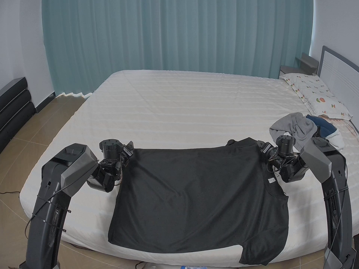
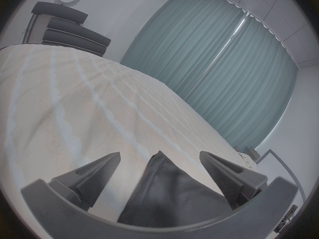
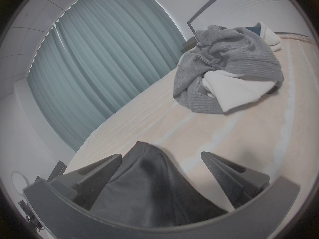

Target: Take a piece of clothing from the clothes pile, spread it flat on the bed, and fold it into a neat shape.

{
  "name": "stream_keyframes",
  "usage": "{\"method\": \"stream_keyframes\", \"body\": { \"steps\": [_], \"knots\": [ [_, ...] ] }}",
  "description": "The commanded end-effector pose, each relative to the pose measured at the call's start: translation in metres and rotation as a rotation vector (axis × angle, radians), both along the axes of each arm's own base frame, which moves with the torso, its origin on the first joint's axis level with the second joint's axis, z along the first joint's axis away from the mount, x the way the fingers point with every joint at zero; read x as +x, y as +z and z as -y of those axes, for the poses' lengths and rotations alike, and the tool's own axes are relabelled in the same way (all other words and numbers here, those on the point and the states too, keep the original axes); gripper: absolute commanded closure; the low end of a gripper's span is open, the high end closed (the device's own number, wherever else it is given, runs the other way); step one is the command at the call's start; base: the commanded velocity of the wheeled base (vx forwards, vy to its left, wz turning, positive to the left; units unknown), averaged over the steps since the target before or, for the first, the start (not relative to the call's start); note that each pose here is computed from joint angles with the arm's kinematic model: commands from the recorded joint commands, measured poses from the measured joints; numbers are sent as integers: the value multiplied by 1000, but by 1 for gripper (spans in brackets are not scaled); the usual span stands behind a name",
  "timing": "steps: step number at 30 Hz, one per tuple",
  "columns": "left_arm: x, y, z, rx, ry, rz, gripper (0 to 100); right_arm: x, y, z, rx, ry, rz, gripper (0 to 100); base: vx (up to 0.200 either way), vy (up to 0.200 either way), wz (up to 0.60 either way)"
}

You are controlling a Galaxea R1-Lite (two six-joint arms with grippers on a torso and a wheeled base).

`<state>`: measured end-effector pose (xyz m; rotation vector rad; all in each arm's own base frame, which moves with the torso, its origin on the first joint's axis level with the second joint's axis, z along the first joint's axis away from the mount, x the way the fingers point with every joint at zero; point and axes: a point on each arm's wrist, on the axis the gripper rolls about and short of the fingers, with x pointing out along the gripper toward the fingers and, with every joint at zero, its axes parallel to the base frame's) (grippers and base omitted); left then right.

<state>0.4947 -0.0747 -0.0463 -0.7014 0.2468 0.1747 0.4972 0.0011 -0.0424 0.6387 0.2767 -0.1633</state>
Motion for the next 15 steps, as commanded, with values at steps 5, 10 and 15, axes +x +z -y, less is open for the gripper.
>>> {"method": "stream_keyframes", "body": {
  "steps": [5,10,15],
  "knots": [
    [-74,103,-8,-36,-46,16,0,-97,87,-4,105,3,-68,0,0,0,0],
    [-138,118,-7,-80,-129,-77,0,-159,98,-11,134,38,-87,0,0,0,0],
    [-189,109,-3,-181,-187,-190,0,-214,86,-15,149,124,-142,0,0,0,0]
  ]
}}
